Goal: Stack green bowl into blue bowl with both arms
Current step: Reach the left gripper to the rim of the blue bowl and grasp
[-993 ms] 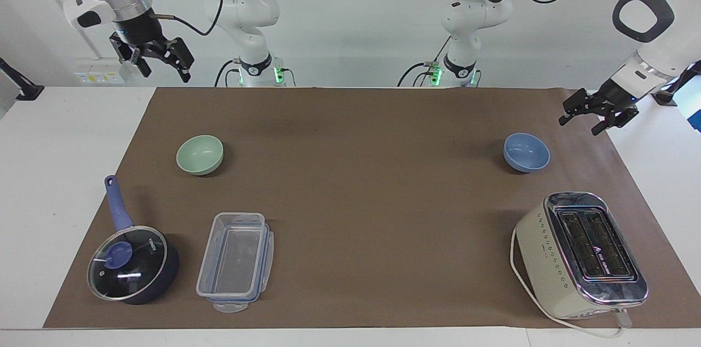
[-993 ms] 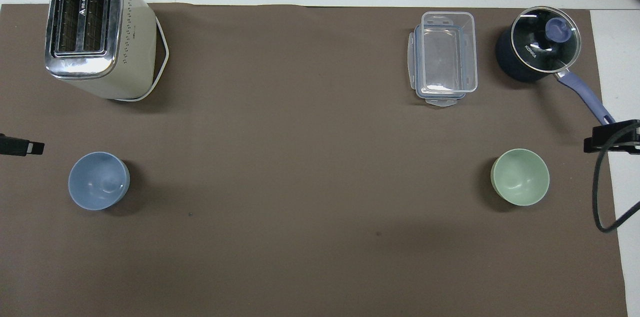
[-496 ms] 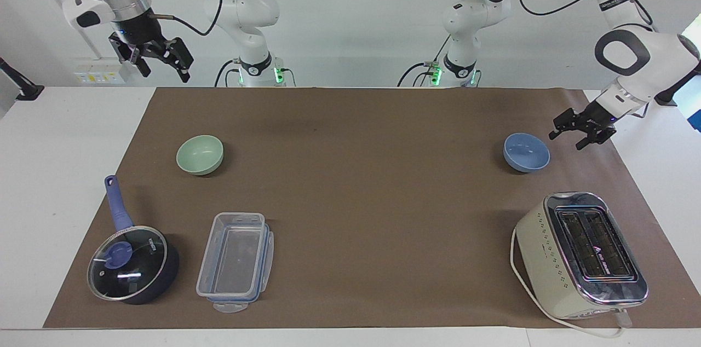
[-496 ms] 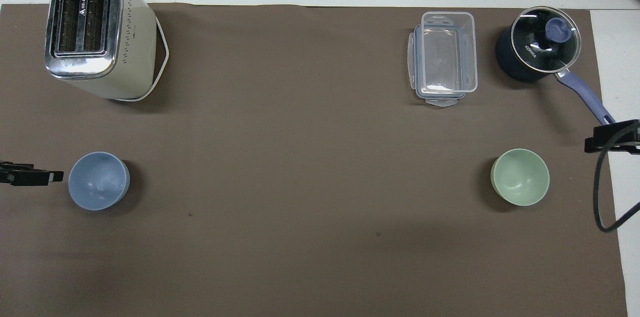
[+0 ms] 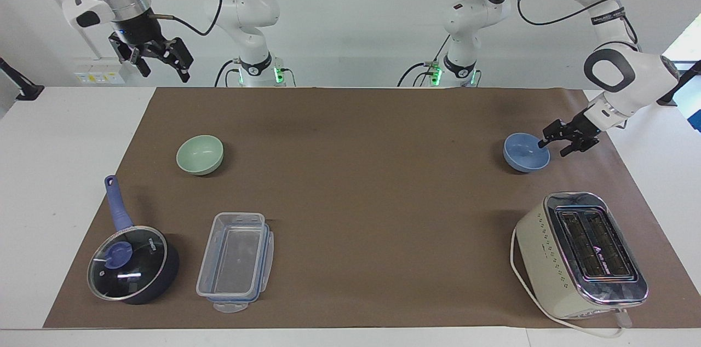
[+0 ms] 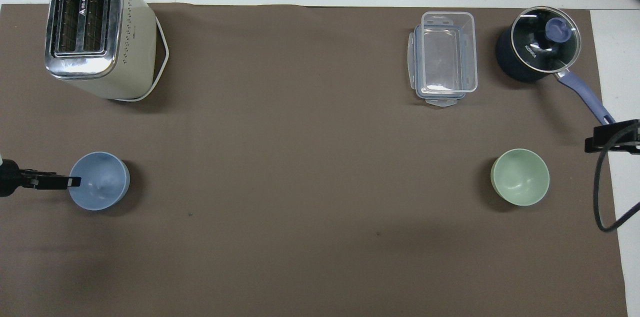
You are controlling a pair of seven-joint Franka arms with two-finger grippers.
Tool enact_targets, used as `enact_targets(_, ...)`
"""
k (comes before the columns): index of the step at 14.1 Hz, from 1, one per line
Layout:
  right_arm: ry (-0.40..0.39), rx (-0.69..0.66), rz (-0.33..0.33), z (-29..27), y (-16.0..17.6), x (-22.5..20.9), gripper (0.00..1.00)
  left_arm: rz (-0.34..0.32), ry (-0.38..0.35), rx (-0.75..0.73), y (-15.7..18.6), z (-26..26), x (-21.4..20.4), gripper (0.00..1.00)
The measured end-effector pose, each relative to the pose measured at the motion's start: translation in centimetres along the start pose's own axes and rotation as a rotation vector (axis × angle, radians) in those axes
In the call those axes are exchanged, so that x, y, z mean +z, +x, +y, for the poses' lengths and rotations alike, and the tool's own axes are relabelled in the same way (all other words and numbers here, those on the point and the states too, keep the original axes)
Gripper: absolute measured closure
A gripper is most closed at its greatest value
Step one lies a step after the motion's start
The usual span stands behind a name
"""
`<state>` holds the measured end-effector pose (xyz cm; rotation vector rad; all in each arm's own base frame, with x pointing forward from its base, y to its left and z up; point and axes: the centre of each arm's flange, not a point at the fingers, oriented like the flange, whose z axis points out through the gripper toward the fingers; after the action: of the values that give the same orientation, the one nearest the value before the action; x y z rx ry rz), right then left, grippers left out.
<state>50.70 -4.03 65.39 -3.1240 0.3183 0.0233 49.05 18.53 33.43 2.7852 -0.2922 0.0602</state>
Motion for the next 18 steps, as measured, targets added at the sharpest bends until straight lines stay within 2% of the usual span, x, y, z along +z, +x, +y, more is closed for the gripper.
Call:
enact_targets(6, 0.0, 0.0, 0.0, 0.0, 0.0, 0.0, 0.0, 0.022, 0.045, -0.005, 0.9, 1.1, 2.1, 0.15)
enact_targets(7, 0.0, 0.0, 0.0, 0.0, 0.0, 0.0, 0.0, 0.023, 0.046, -0.008, 1.0, 1.1, 2.2, 0.22)
enact_targets(8, 0.0, 0.0, 0.0, 0.0, 0.0, 0.0, 0.0, 0.025, 0.048, -0.009, 1.0, 1.2, 2.2, 0.23)
enact_targets(9, 0.0, 0.0, -0.001, 0.0, 0.0, 0.0, 0.0, 0.026, 0.049, -0.01, 1.0, 1.2, 2.2, 0.29)
enact_targets(10, 0.0, 0.0, -0.003, 0.0, 0.0, 0.1, 0.0, 0.026, 0.049, -0.01, 1.0, 1.2, 2.2, 0.4)
enact_targets(11, 0.0, 0.0, -0.004, 0.0, 0.0, 0.2, 0.0, 0.026, 0.049, -0.009, 1.1, 1.2, 2.2, 0.4)
enact_targets(16, -0.001, 0.001, -0.008, 0.1, -0.1, 0.3, 0.0, 0.02, 0.047, 0.009, 1.6, 2.1, 2.5, 0.96)
enact_targets(18, -0.001, 0.002, -0.01, 0.1, -0.2, 0.4, 0.0, 0.019, 0.047, 0.013, 1.7, 2.2, 2.6, 0.96)
